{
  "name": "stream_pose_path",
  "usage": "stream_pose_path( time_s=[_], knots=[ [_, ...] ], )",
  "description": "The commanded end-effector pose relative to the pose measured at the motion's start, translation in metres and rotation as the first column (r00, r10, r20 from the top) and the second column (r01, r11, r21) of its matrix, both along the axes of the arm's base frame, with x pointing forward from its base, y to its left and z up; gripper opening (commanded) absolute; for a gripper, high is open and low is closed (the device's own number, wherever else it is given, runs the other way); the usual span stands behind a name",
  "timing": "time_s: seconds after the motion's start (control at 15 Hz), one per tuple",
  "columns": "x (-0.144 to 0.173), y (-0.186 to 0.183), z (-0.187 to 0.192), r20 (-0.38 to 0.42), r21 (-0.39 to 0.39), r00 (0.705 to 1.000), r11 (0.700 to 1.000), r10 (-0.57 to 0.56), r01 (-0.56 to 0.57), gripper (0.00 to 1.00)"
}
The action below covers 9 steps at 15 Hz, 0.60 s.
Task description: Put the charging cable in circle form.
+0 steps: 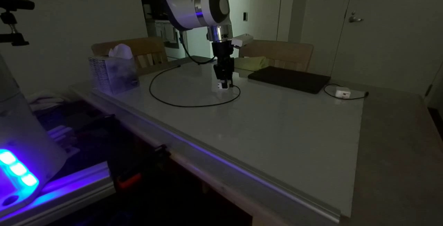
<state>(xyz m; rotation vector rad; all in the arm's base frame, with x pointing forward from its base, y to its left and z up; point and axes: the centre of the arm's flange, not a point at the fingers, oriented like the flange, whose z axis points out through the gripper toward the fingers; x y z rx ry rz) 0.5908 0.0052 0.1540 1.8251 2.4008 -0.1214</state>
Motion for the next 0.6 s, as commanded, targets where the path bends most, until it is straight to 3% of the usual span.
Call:
stream_pose_path(
  time_s=[0.0, 0.27, 0.53],
  knots=[
    [-0.005, 0.016, -0.002, -0.025, -0.003, 0.987, 0.987, 0.161, -0.162, 0.26],
    [-0.012, 0.041, 0.000, -0.028, -0.001, 0.931, 0.931, 0.364, -0.365, 0.26],
    [-0.026, 0.064, -0.002, -0.045, 0.010, 0.834, 0.835, 0.549, -0.549, 0.26]
  ],
)
